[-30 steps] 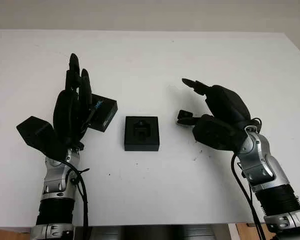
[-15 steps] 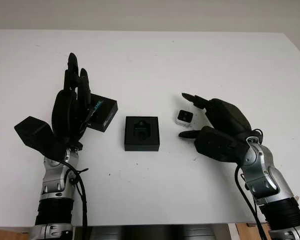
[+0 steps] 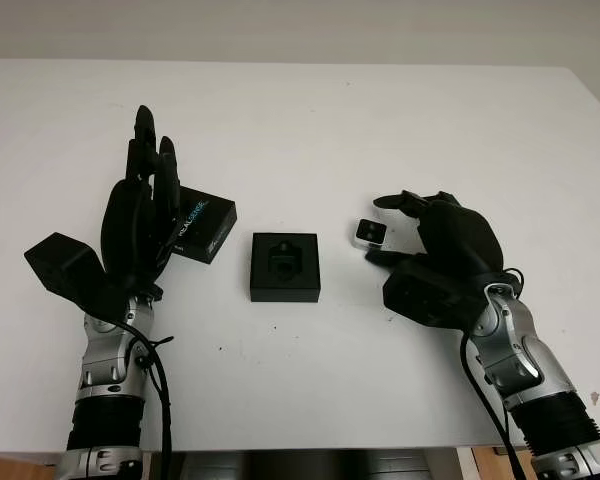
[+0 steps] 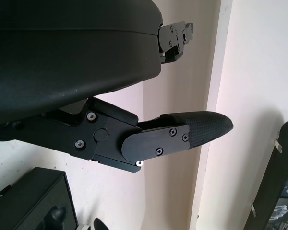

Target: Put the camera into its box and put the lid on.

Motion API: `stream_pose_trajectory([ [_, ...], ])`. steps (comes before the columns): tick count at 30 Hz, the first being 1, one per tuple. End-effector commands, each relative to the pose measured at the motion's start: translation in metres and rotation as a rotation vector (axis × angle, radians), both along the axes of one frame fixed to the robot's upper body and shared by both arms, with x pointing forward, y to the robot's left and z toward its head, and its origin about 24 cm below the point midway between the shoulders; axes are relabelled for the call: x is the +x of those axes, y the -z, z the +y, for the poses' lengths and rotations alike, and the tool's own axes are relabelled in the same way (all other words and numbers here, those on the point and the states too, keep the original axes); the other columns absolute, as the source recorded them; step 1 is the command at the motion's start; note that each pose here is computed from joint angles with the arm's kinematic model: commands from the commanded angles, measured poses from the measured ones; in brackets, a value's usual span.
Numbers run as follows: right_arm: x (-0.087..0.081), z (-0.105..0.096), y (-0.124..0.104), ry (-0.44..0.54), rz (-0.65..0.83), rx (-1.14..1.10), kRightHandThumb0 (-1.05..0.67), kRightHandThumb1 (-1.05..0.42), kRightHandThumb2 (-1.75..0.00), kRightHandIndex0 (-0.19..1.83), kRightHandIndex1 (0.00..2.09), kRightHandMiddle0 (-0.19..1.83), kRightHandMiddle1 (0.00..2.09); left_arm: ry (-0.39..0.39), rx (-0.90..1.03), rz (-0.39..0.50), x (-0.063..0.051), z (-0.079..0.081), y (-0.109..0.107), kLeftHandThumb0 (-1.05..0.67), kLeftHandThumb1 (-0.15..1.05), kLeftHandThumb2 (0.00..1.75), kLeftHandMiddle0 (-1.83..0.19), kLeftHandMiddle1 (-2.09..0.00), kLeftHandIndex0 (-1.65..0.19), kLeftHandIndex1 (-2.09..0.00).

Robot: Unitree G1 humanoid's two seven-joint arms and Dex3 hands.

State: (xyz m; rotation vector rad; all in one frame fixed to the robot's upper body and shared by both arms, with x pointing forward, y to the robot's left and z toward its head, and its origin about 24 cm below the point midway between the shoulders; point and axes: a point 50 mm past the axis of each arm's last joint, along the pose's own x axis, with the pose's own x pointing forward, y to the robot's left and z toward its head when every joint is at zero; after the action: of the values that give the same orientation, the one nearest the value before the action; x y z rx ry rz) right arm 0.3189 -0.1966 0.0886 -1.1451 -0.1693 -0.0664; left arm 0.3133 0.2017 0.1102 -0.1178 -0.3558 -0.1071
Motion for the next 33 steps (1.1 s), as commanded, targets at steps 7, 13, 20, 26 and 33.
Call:
stream_pose_trajectory([
  [7,0.000,-0.004,0.014,0.006,0.013,0.012,-0.57,-0.87,-0.05,0.18,0.84,0.33,0.82,0.004,0.011,-0.015,0.001,0.002,-0.004,-0.73,1.05,0.57,0.19,0.00,0.19,0.00],
  [13,-0.001,-0.002,0.017,0.003,0.039,0.059,-0.57,-0.89,-0.06,0.28,0.52,0.42,0.75,0.003,0.013,-0.014,0.001,0.002,-0.003,-0.73,1.05,0.57,0.19,0.00,0.19,0.00],
  [20,0.000,-0.002,0.025,-0.012,0.106,0.187,-0.52,-0.91,-0.06,0.27,0.36,0.42,0.75,0.004,0.010,-0.015,0.001,0.003,-0.003,-0.72,1.05,0.57,0.19,0.00,0.19,0.00],
  [26,0.002,-0.003,0.032,-0.035,0.153,0.284,-0.53,-0.92,-0.06,0.24,0.26,0.42,0.75,-0.002,0.000,-0.009,0.001,0.003,-0.003,-0.72,1.05,0.55,0.19,0.00,0.19,0.00],
  [33,0.004,-0.003,0.037,-0.053,0.166,0.318,-0.56,-0.93,-0.06,0.25,0.23,0.42,0.82,-0.004,0.010,-0.011,0.001,0.002,-0.003,-0.71,1.05,0.57,0.19,0.00,0.19,0.00],
])
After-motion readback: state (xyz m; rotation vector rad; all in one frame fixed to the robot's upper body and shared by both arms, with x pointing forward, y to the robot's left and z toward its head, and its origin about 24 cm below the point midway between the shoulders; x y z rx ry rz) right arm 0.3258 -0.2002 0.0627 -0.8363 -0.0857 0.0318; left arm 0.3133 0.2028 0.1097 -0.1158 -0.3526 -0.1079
